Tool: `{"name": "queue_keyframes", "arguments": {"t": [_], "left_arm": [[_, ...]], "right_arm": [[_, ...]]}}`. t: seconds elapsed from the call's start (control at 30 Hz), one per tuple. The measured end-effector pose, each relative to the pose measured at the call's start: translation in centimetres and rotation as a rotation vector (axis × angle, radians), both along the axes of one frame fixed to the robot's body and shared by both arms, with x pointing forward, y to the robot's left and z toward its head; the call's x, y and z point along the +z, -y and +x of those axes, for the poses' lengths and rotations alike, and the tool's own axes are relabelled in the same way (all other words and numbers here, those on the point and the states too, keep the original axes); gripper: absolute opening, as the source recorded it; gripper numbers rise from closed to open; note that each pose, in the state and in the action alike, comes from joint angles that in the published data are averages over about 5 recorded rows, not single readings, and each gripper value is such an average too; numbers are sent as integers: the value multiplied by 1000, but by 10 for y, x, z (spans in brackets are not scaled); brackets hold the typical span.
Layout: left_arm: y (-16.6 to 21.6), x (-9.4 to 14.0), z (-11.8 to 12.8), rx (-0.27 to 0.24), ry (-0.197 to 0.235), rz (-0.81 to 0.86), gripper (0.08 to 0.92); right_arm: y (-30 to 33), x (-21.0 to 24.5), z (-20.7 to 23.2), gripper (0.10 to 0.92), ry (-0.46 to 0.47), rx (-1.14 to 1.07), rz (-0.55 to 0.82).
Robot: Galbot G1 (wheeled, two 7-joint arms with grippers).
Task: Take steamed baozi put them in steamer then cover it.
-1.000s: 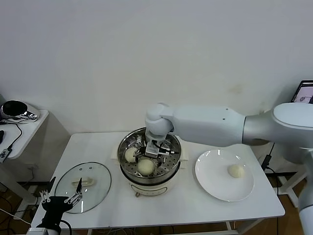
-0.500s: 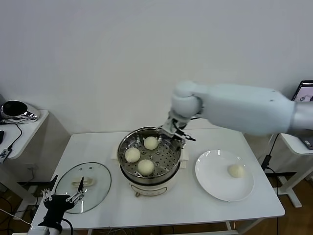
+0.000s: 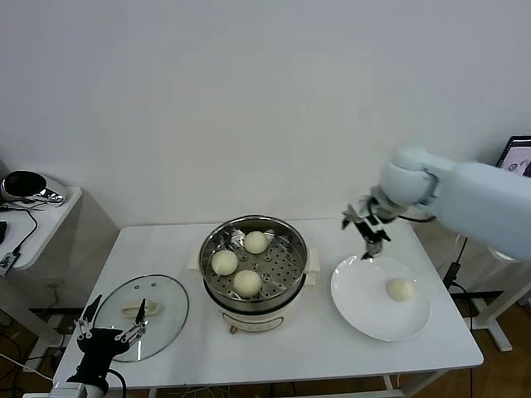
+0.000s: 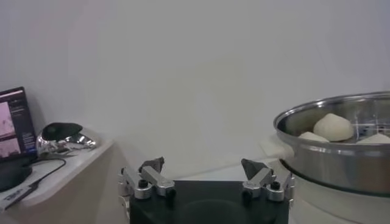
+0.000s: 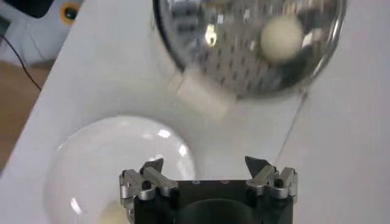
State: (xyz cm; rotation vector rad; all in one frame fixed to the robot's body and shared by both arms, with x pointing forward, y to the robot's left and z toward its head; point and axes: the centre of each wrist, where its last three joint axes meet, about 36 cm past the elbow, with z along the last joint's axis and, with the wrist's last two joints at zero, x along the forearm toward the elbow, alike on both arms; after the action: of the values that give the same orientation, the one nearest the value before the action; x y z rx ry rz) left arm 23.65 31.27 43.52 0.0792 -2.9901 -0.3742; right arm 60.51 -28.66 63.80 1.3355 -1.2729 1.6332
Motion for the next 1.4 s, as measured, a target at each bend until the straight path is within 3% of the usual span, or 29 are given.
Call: {"name": "queue_keyframes", "arguments": {"t": [0.53,1.4], "left_arm": [[0,-2,-4,14,-17,5,823],[-2,-6,-6,22,-29,4,823]], "right_arm": [[89,-99,2,823,-39,-158,-63],[105,-180,19,816,-73,-212,-128]]}}
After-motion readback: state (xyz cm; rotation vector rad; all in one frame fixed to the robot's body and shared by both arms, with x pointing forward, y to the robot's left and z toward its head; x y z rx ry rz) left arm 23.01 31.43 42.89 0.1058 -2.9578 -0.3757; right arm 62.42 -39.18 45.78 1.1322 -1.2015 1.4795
